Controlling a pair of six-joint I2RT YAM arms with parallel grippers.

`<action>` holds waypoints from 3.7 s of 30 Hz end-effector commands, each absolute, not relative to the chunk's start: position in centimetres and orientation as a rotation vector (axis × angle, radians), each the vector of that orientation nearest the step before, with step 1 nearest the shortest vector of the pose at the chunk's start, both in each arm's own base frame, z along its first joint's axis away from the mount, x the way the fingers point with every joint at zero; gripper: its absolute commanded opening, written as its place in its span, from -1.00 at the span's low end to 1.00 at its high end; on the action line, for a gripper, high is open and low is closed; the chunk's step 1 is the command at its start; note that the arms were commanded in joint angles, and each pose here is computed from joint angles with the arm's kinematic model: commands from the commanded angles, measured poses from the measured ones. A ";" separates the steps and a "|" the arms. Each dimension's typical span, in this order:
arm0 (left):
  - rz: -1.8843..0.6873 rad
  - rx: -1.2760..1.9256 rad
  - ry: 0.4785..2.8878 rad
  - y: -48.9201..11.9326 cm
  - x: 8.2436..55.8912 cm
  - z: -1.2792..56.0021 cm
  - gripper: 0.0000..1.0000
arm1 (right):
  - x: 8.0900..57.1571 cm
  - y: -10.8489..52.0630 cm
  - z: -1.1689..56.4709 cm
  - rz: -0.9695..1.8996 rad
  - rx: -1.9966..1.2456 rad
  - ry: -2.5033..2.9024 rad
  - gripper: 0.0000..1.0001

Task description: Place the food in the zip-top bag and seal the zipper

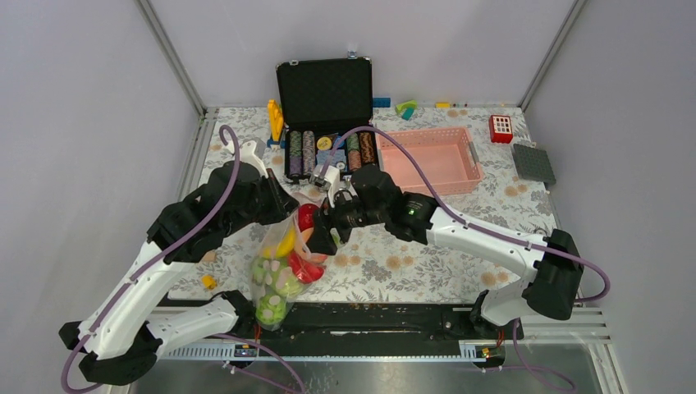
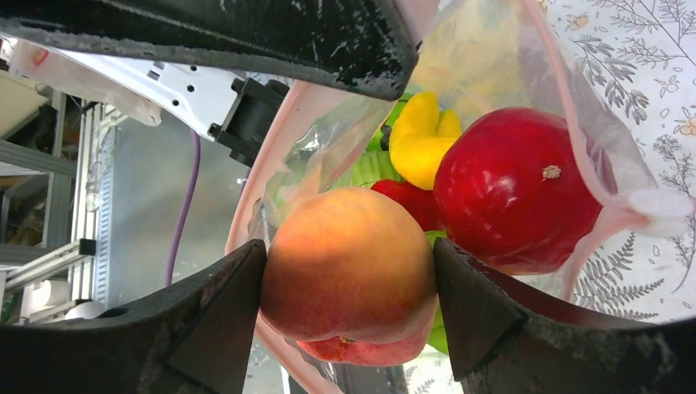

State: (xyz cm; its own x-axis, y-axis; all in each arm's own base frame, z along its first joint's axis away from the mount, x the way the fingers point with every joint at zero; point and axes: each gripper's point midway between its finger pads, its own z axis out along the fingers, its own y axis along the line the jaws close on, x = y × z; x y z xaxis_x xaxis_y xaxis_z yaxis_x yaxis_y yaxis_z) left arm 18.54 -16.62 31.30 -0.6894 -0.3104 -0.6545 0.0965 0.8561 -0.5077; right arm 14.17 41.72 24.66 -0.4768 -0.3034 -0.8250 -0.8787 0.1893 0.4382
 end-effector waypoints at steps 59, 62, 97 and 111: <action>-0.892 -0.026 2.033 -20.8 20.5 35.1 -1.00 | 22.0 34.4 30.7 0.899 -0.617 1.957 -1.00; -0.945 0.014 2.039 -21.9 20.3 34.8 -1.00 | 22.2 35.3 32.3 0.918 -0.640 1.958 -1.00; -1.062 0.153 2.024 -25.4 20.7 35.0 -1.00 | 25.7 32.4 34.7 0.679 -0.789 1.985 -1.00; -1.273 0.270 1.957 -28.5 18.3 34.8 -0.66 | 26.5 32.0 35.6 0.748 -1.024 1.873 -1.00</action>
